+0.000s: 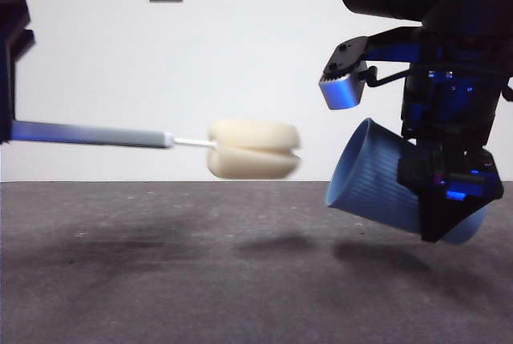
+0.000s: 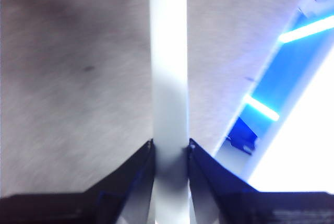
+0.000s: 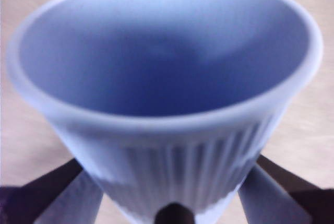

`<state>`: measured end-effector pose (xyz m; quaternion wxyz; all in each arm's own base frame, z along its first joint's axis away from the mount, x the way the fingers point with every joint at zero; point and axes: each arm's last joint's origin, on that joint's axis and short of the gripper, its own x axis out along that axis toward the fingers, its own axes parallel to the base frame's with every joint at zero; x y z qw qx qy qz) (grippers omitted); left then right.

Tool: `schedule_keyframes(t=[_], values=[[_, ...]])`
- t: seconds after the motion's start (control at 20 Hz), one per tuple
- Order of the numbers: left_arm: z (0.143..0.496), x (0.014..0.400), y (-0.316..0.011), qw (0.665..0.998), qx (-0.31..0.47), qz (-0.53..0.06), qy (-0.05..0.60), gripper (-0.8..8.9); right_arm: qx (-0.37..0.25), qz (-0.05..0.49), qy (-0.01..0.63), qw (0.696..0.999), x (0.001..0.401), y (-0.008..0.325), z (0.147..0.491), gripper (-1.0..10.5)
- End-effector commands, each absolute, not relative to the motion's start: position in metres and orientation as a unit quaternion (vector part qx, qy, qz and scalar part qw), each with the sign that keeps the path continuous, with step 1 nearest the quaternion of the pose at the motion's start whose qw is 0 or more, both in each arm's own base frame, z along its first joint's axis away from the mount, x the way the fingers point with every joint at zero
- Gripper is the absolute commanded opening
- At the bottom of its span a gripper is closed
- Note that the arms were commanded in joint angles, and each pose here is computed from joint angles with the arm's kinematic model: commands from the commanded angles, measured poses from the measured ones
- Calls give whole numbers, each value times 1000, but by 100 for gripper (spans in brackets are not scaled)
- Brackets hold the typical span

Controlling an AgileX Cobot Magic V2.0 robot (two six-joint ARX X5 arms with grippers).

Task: Pick up the cup brush,pick up the cup,insert the brush into the cup,clean the cup,put the cup brush back,put the cup back to the fixed position on the table

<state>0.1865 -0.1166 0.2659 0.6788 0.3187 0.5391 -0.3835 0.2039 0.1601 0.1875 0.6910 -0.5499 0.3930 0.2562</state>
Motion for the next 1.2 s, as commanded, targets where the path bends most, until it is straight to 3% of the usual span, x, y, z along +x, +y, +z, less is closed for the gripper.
schedule_keyframes(t=[0.05, 0.55, 0.95, 1.2], values=[[262, 187, -124, 668, 328, -397, 538, -9, -603, 252, 372, 659, 205, 164, 191, -13], [250, 191, -146, 656, 337, -426, 525, -9, -692, 287, 307, 587, 190, 185, 196, -13], [248, 182, -180, 669, 306, -476, 483, -9, -710, 315, 254, 576, 168, 208, 198, -13], [246, 177, -179, 661, 318, -452, 507, -8, -708, 299, 271, 579, 166, 206, 197, -13]])
